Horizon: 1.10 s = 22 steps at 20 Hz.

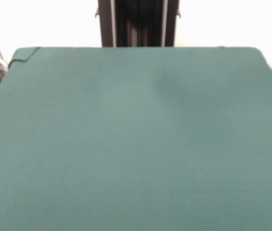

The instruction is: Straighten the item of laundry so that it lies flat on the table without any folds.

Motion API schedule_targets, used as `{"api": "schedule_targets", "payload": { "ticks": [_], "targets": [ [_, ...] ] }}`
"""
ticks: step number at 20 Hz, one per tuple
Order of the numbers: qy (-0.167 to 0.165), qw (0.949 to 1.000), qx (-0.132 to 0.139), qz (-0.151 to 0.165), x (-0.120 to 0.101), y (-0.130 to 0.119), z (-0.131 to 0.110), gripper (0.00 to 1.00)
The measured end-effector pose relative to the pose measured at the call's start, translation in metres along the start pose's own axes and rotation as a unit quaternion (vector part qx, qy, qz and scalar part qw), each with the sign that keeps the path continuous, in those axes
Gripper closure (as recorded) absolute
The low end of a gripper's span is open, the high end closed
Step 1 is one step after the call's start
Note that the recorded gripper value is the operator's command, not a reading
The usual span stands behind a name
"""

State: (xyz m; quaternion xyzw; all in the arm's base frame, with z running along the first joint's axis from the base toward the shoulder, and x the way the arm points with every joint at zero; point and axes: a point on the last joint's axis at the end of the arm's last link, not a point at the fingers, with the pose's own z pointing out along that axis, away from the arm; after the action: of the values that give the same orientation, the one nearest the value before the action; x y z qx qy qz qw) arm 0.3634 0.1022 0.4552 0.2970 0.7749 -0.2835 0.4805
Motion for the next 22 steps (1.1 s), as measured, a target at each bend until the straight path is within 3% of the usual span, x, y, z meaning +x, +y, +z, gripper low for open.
{"api": "schedule_targets", "payload": {
  "ticks": [2, 7, 9, 12, 16, 22],
  "targets": [
    [-0.009, 0.9999, -0.005, -0.001, 0.001, -0.002, 0.003, 1.00],
    [-0.078, 0.9961, -0.039, -0.011, 0.019, -0.018, 0.031, 1.00],
    [-0.106, 0.9927, -0.055, -0.017, 0.026, -0.020, 0.039, 1.00],
    [-0.151, 0.9835, -0.099, -0.016, 0.028, 0.005, 0.048, 1.00],
    [-0.157, 0.9815, -0.109, -0.010, 0.041, 0.013, 0.054, 1.00],
    [-0.129, 0.9874, -0.092, 0.001, 0.078, 0.018, 0.072, 1.00]
  ]
}}
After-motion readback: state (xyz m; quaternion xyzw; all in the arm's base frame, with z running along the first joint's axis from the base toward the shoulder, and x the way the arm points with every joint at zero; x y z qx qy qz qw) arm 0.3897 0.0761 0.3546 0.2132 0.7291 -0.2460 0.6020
